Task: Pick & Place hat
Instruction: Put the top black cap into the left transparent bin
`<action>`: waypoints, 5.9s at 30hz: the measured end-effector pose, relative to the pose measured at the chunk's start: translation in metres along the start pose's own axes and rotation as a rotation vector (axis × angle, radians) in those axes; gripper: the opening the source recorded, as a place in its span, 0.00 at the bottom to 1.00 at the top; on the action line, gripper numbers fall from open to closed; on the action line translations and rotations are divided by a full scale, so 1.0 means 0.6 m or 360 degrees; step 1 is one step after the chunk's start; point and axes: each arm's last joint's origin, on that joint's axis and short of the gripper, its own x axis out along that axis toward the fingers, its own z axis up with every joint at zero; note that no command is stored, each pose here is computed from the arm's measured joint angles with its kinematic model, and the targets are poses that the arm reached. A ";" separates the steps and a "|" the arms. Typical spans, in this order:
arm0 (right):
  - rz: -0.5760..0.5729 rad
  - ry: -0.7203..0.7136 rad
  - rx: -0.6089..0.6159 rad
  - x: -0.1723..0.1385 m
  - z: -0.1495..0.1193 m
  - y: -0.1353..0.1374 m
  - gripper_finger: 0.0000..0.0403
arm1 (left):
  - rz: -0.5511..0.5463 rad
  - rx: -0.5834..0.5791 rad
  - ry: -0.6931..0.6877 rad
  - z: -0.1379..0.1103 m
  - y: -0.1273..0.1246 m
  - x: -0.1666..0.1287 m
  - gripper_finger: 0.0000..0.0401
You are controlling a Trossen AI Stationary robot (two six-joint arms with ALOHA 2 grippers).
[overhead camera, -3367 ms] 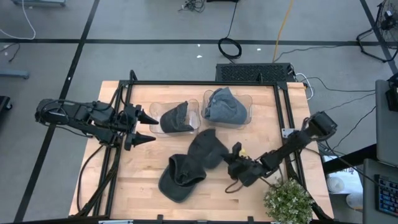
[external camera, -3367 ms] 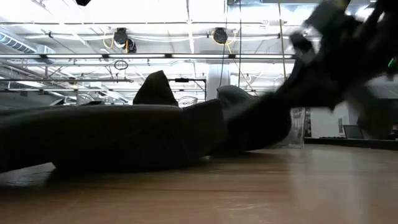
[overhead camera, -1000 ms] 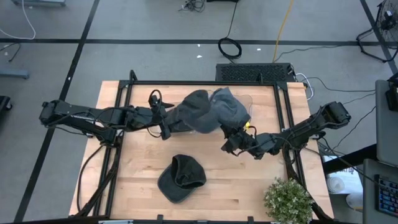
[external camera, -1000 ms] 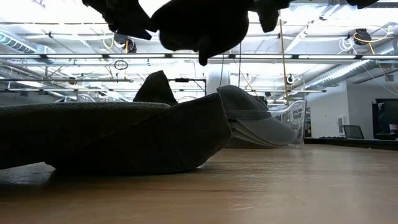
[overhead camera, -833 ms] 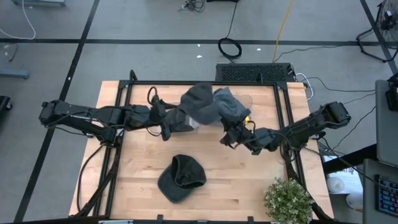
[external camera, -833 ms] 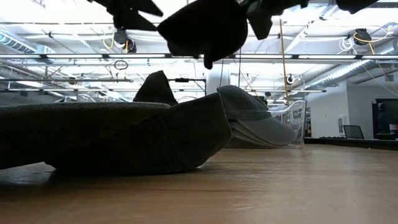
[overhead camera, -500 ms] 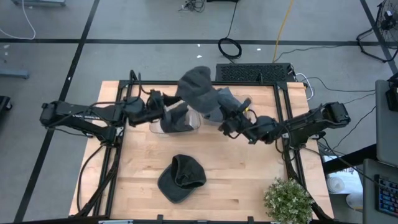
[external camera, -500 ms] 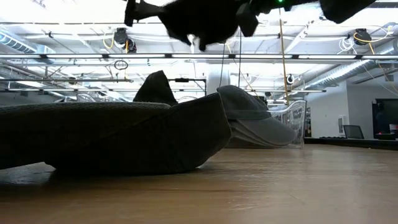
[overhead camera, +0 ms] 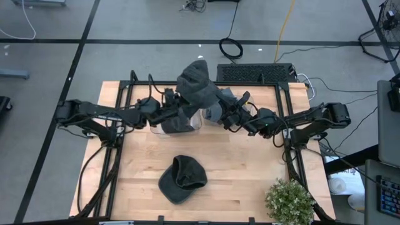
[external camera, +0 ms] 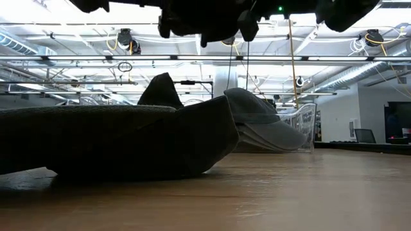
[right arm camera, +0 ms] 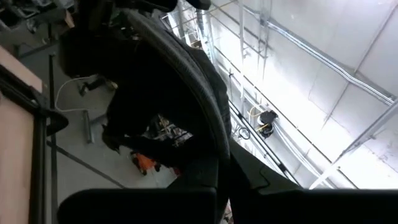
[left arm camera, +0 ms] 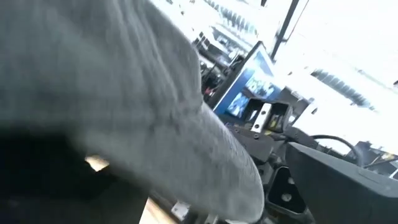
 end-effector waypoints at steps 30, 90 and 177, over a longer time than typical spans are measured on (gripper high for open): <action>0.0199 0.0507 0.0584 -0.004 -0.032 0.042 0.22 | -0.0056 0.0396 0.0450 0.068 0.020 -0.062 0.03; 0.3192 -0.0067 0.2625 0.117 0.009 0.107 0.47 | -0.1288 0.0460 0.1887 -0.127 -0.032 -0.118 0.02; 0.1910 -0.0066 0.1938 0.064 0.061 -0.007 0.00 | -0.0550 0.0865 0.1077 0.023 -0.040 -0.154 0.42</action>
